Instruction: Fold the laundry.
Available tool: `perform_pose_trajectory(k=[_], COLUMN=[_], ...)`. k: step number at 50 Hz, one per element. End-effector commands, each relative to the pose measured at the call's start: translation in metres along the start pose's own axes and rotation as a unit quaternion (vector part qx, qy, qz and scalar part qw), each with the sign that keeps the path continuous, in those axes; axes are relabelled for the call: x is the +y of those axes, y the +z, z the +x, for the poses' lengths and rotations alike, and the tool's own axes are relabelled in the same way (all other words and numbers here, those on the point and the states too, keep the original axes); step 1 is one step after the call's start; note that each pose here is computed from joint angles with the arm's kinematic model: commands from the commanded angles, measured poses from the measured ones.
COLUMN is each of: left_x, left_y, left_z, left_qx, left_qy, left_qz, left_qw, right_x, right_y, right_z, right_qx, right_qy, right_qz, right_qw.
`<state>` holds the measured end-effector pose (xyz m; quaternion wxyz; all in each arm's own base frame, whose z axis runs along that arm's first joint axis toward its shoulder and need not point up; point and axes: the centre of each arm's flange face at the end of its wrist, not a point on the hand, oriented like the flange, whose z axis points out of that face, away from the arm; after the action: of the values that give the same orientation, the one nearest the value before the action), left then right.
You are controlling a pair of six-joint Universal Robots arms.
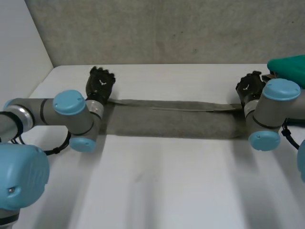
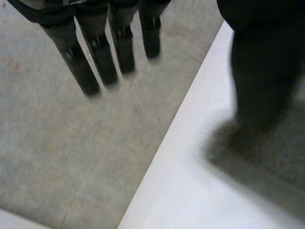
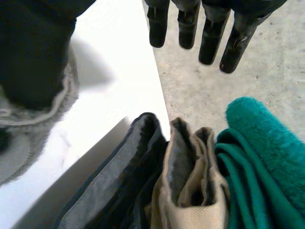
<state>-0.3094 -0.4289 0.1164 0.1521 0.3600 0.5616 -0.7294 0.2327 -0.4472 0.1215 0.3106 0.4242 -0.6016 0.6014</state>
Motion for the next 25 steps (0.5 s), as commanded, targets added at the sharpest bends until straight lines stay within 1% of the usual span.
perform_pose_trajectory(k=[1,3,4,5,6,7,8,10,11,12,13,16,18,22,25], left_x=[-0.034,-0.040,-0.046,-0.048,-0.049,-0.052,-0.052,-0.056,-0.057,-0.057,-0.057,-0.054,-0.051,-0.049,-0.047], left_y=[-0.006,-0.011,-0.017,-0.021,-0.025,-0.035,-0.040,-0.061,-0.072,-0.075,-0.079,-0.098,-0.105,-0.110,-0.110], left_z=[-0.014,-0.021,-0.027,-0.029,-0.032,-0.035,-0.035,-0.039,-0.040,-0.039,-0.039,-0.035,-0.033,-0.030,-0.029], left_qx=[-0.018,-0.020,-0.019,-0.018,-0.015,-0.010,-0.006,0.007,0.016,0.018,0.022,0.039,0.046,0.053,0.053], left_qy=[-0.008,-0.011,-0.017,-0.021,-0.025,-0.034,-0.039,-0.060,-0.071,-0.074,-0.079,-0.090,-0.092,-0.091,-0.091], left_qz=[0.036,0.035,0.034,0.031,0.029,0.024,0.019,0.006,0.000,-0.002,-0.006,-0.022,-0.029,-0.036,-0.038], left_qw=[0.999,0.999,0.999,0.999,0.999,0.999,0.999,0.998,0.997,0.997,0.997,0.995,0.994,0.994,0.994], right_x=[-0.032,-0.037,-0.041,-0.043,-0.045,-0.050,-0.051,-0.044,-0.031,-0.025,-0.012,0.008,0.016,0.027,0.032], right_y=[-0.006,-0.014,-0.022,-0.027,-0.033,-0.051,-0.056,-0.079,-0.085,-0.087,-0.092,-0.103,-0.109,-0.110,-0.105], right_z=[0.045,0.057,0.068,0.072,0.076,0.083,0.086,0.093,0.094,0.093,0.091,0.079,0.071,0.064,0.062], right_qx=[0.086,0.092,0.090,0.085,0.078,0.047,0.041,-0.007,-0.025,-0.032,-0.050,-0.092,-0.111,-0.119,-0.111], right_qy=[0.054,0.078,0.105,0.118,0.131,0.162,0.169,0.208,0.228,0.235,0.251,0.272,0.278,0.278,0.281], right_qz=[0.061,0.069,0.077,0.082,0.087,0.098,0.099,0.075,0.045,0.031,-0.001,-0.058,-0.080,-0.089,-0.085], right_qw=[0.993,0.990,0.987,0.986,0.984,0.981,0.980,0.975,0.972,0.971,0.967,0.956,0.951,0.949,0.949])
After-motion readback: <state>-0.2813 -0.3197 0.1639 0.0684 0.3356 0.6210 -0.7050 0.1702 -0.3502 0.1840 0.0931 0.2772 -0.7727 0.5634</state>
